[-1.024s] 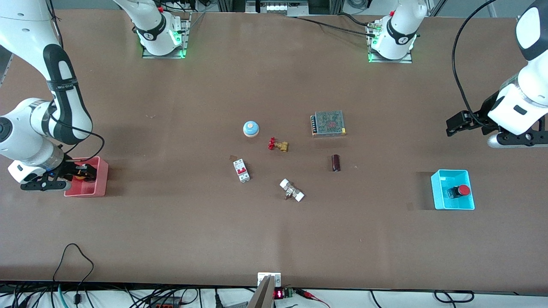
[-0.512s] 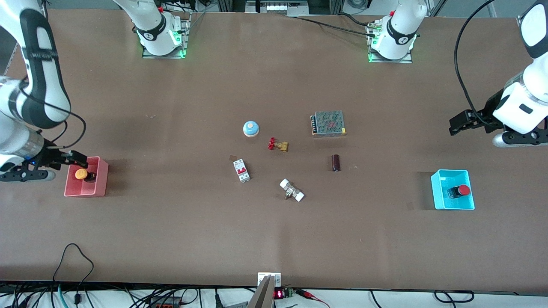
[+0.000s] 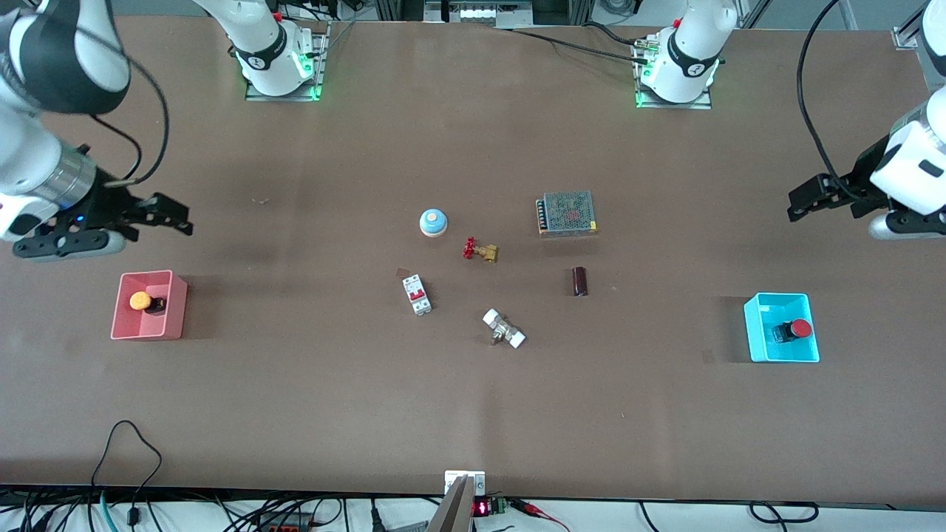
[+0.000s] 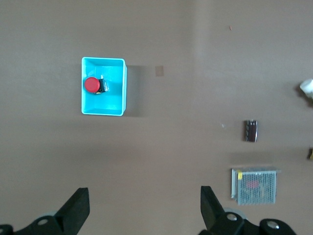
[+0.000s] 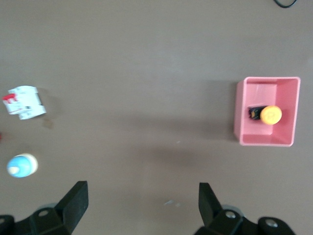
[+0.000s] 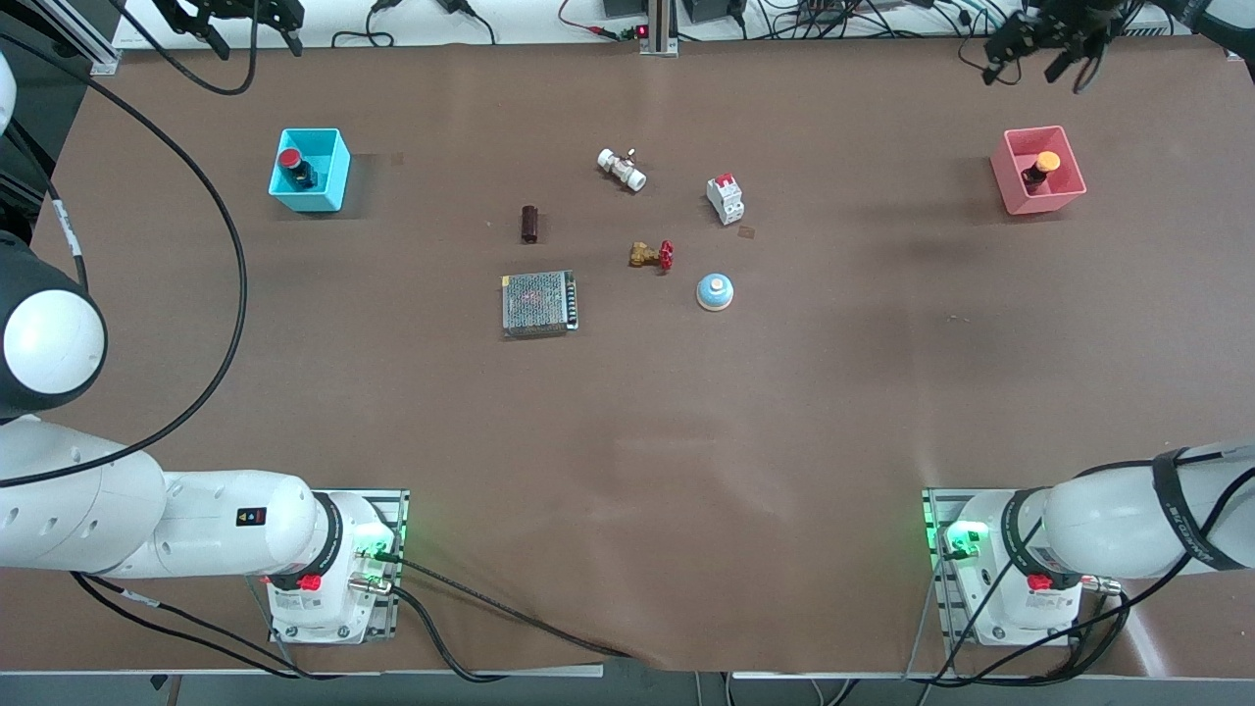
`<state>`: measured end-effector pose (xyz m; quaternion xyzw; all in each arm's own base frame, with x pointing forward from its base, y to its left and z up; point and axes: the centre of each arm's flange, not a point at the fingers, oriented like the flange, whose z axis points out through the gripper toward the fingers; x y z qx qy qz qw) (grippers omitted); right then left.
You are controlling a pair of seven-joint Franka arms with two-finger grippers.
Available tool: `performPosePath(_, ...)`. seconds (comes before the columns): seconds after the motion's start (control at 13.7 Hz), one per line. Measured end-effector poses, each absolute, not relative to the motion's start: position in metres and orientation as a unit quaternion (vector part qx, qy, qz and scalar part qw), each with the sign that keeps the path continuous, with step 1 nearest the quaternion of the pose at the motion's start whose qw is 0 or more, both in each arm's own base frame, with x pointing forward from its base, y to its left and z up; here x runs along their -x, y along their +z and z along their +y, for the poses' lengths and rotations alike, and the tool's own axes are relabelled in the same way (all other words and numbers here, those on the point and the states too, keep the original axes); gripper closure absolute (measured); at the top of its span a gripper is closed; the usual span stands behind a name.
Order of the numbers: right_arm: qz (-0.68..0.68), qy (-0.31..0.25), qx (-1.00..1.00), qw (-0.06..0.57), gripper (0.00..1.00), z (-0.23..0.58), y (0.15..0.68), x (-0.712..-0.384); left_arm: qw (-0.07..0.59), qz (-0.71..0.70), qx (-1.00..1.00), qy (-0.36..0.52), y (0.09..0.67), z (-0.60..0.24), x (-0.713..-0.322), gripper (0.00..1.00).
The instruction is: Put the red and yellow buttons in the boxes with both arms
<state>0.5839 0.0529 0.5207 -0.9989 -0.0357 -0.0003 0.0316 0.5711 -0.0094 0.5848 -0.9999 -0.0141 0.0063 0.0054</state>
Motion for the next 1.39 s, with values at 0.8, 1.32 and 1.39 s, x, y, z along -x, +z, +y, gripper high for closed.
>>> performPosePath(0.8,-0.024,0.020,0.999,0.015,0.00,0.098,0.531,-0.587,0.006,-0.001,1.000,0.015,0.587,-0.003,-0.564,0.00)
performPosePath(1.32,0.017,0.067,0.998,-0.001,0.00,0.042,0.574,-0.577,0.006,-0.003,1.000,0.015,0.587,0.000,-0.564,0.00)
performPosePath(1.39,0.021,0.065,0.998,-0.001,0.00,0.034,0.576,-0.578,0.006,-0.003,1.000,0.015,0.587,0.000,-0.564,0.00)
